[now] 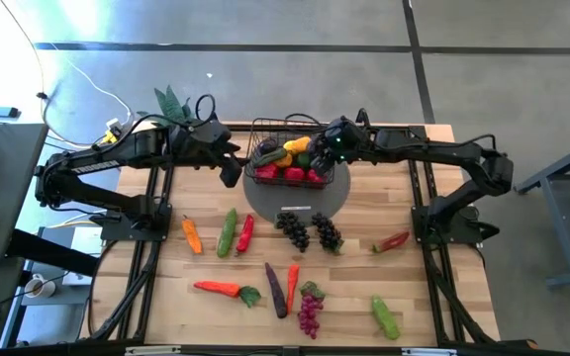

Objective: Build produce basket
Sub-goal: Put the purple plum into the wire basket, then put the green cucumber into the wire basket

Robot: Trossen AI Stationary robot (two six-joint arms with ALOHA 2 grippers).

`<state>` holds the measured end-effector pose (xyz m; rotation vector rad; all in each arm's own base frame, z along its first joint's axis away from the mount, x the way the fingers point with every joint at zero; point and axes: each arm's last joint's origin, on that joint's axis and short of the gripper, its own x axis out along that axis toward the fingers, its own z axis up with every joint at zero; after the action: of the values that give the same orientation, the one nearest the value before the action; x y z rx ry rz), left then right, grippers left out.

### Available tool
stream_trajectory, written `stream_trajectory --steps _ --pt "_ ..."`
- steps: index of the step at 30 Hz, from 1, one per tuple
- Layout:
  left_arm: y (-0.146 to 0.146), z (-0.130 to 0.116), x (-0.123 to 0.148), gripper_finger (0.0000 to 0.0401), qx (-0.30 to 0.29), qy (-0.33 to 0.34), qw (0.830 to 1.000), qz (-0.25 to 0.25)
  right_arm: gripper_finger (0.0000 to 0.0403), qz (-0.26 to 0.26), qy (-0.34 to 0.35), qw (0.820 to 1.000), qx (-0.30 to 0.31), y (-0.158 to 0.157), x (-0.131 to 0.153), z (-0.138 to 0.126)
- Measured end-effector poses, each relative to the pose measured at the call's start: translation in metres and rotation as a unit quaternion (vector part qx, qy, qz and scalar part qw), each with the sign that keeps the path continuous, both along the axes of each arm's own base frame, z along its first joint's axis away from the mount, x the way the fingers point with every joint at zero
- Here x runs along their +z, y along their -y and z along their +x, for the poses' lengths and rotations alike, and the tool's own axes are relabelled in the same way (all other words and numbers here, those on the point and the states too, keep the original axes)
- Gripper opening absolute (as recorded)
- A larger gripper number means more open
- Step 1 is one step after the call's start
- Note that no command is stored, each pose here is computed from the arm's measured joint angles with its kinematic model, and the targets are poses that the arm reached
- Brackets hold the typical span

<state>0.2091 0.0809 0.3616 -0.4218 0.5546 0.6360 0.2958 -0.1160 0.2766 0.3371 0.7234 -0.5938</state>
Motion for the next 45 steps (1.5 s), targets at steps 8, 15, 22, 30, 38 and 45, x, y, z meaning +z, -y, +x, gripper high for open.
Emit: stream_trajectory --steps 8,15,22,30,38,45 --pt "0.004 -0.001 -0.004 0.0243 -0.006 0.01 0.997 -0.073 0.0214 -0.008 -0.049 0.998 0.032 0.003 -0.02 0.009" --pt "0.005 -0.006 -0.01 0.0243 0.019 -0.014 0.993 -0.114 0.0262 -0.014 -0.078 0.996 0.029 0.005 -0.029 0.01" --pt "0.007 -0.01 -0.014 0.0243 0.031 -0.031 0.988 -0.147 0.0299 -0.015 -0.082 0.996 0.016 0.013 -0.02 0.008" --pt "0.015 -0.013 -0.018 0.0262 0.046 -0.056 0.981 -0.178 0.0303 -0.046 -0.076 0.995 0.033 0.02 0.009 0.012" --pt "0.027 -0.013 -0.027 0.0295 0.087 -0.09 0.964 -0.235 0.0303 -0.065 -0.075 0.994 0.042 0.021 0.018 0.013" --pt "0.044 0.003 -0.039 0.0287 0.089 -0.122 0.957 -0.25 0.0303 -0.096 -0.115 0.988 0.029 0.023 0.017 0.009"
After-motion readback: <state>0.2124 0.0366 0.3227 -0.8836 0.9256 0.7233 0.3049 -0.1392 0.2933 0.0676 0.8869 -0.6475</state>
